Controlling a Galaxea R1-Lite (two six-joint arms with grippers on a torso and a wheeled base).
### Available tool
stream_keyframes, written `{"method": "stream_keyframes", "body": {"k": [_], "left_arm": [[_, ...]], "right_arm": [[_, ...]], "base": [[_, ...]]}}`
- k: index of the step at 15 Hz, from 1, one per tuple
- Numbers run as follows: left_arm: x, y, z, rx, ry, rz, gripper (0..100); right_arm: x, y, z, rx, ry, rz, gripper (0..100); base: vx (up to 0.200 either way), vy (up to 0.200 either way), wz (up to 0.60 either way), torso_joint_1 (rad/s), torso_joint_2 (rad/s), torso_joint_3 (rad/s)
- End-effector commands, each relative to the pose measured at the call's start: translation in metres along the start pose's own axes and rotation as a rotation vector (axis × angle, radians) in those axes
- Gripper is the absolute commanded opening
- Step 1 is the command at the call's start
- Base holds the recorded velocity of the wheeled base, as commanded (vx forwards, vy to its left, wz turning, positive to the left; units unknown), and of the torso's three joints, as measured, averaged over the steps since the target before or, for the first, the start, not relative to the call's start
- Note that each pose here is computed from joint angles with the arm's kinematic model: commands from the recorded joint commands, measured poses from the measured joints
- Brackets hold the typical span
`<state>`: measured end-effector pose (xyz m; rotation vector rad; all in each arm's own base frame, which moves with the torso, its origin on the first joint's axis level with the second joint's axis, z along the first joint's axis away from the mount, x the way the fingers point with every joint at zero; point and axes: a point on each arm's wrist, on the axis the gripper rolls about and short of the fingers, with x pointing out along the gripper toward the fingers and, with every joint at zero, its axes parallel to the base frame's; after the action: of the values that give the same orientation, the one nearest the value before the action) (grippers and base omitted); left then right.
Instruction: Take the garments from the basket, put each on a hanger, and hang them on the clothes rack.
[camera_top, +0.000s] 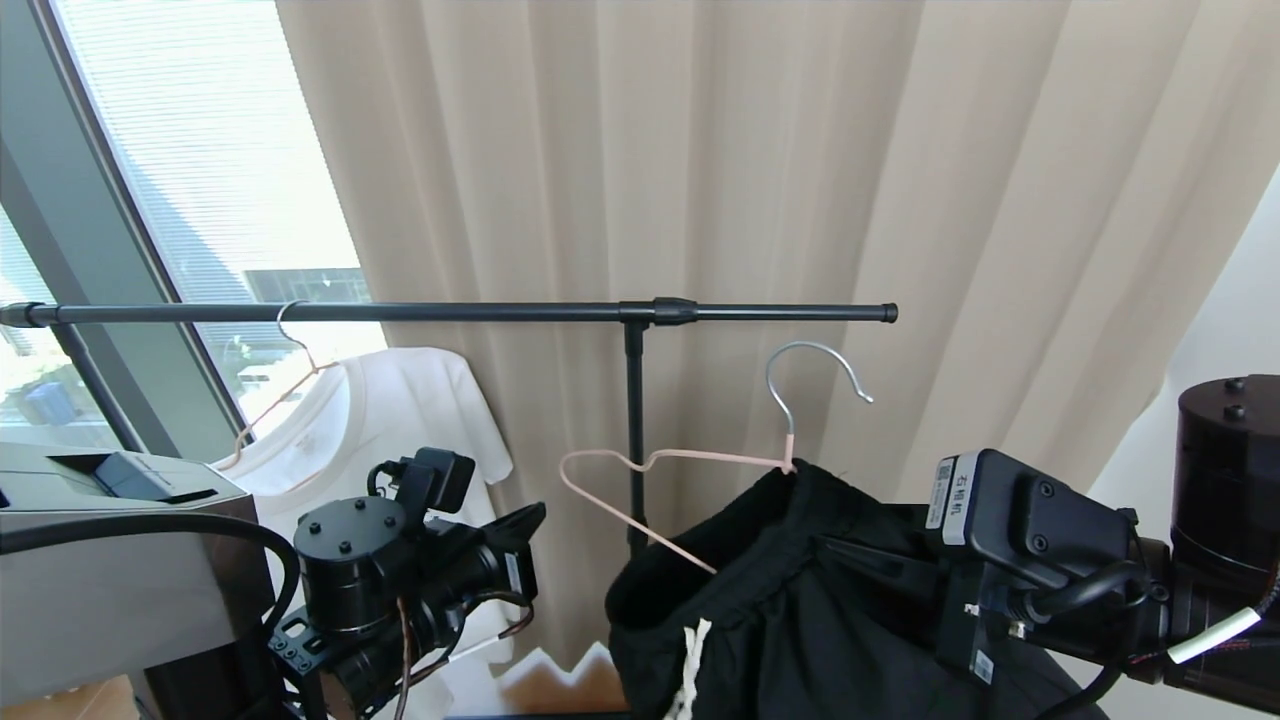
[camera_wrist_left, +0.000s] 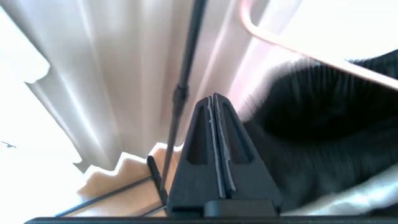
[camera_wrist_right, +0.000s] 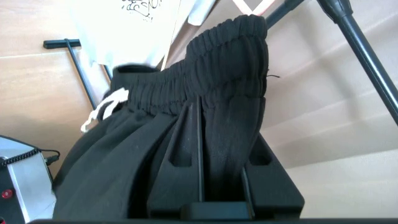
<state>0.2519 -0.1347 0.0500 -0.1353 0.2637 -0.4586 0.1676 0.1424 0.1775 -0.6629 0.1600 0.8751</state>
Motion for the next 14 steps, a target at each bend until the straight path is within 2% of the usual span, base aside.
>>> {"method": "stream_keyframes", "body": {"k": [1, 4, 6, 8, 9, 12, 14], "left_arm": [[0.001, 0.004, 0.003, 0.003, -0.015, 0.014, 0], [-0.001, 0.003, 0.001, 0.006, -0.001, 0.008, 0], [-0.006, -0.01, -0.006, 0.01, 0.032, -0.053, 0], [-0.008, -0.016, -0.005, -0.007, 0.032, -0.072, 0], [-0.009, -0.017, -0.006, -0.007, 0.038, -0.074, 100], [-0.013, -0.021, -0.005, -0.02, 0.042, -0.104, 100], [-0.014, -0.023, -0.002, -0.088, 0.041, -0.153, 100]], "right_arm": [[0.001, 0.001, -0.001, 0.0, 0.003, 0.004, 0], [0.0, 0.0, 0.0, 0.0, -0.004, -0.001, 0], [0.0, -0.001, 0.002, 0.0, -0.01, -0.007, 0], [0.0, -0.004, 0.001, 0.005, -0.007, -0.017, 0], [0.0, -0.004, 0.001, 0.006, -0.007, -0.02, 0], [0.0, -0.005, 0.001, 0.008, -0.01, -0.022, 0], [0.0, -0.004, 0.0, 0.008, -0.009, -0.014, 0]], "base": [[0.0, 0.0, 0.0, 0.0, 0.0, 0.0], [0.0, 0.0, 0.0, 0.0, 0.0, 0.0], [0.0, 0.0, 0.0, 0.0, 0.0, 0.0], [0.0, 0.0, 0.0, 0.0, 0.0, 0.0], [0.0, 0.0, 0.0, 0.0, 0.0, 0.0], [0.0, 0.0, 0.0, 0.0, 0.0, 0.0], [0.0, 0.0, 0.0, 0.0, 0.0, 0.0]]}}
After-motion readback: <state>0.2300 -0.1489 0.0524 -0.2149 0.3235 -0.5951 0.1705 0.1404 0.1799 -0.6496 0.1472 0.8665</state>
